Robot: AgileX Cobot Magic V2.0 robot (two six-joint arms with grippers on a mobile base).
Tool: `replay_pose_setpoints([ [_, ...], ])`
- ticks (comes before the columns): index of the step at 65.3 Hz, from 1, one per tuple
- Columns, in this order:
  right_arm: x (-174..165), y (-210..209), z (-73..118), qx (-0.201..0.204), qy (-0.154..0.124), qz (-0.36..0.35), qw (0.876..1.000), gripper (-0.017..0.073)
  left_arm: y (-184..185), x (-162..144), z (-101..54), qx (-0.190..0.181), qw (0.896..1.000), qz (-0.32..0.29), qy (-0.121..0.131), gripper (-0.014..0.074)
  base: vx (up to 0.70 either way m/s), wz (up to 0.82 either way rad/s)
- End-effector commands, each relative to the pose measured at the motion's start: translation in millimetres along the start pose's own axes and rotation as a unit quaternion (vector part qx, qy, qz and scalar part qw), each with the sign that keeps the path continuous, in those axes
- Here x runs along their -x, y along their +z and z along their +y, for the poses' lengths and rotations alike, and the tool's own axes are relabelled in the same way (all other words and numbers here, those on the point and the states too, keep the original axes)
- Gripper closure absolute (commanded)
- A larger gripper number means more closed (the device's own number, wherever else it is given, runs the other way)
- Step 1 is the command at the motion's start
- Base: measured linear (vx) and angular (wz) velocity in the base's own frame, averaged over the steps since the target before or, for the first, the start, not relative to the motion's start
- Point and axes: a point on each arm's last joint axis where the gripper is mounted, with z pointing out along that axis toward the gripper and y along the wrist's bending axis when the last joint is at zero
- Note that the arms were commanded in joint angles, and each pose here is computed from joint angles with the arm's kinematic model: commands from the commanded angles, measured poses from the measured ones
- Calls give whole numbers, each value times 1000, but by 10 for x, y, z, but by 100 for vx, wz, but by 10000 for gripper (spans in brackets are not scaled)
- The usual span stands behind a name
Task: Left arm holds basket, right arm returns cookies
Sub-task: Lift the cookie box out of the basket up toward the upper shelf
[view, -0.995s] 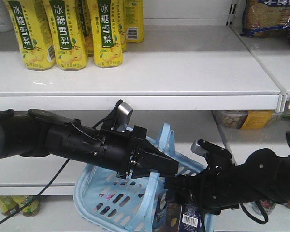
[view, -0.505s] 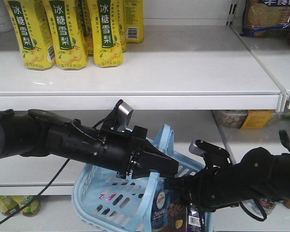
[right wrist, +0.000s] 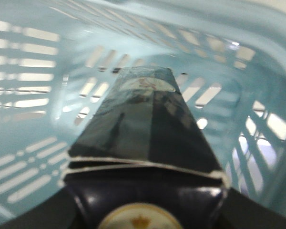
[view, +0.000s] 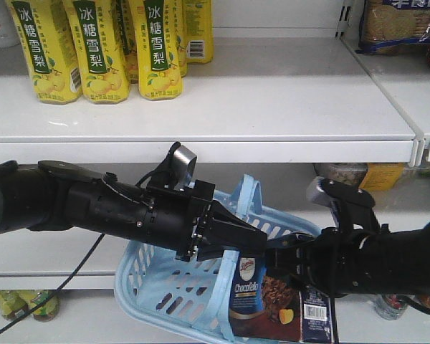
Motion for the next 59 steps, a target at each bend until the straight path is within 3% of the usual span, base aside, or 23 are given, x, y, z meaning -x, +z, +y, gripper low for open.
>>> replay_pose_setpoints([
  [1, 96, -280, 104, 12, 1, -50, 999, 394, -89, 171, -285, -43, 996, -78, 21, 599, 0, 0],
  [17, 22, -780, -5, -19, -8, -81, 996, 389, -89, 171, -285, -43, 996, -78, 21, 599, 0, 0],
  [31, -148, -1329, -38, -14, -7, -153, 988, 387, -89, 171, -285, -43, 996, -78, 21, 599, 0, 0],
  [38, -280, -1583, -8, -4, -15, -196, 981, 387, -89, 171, -285, -43, 996, -78, 21, 599, 0, 0],
  [48, -405, -1961, 136, 19, -49, -247, 968, 387, -89, 170, -284, -43, 996, -77, 21, 599, 0, 0],
  [59, -357, -2401, 322, 32, -86, -333, 939, 387, -89, 170, -284, -43, 996, -77, 21, 599, 0, 0],
])
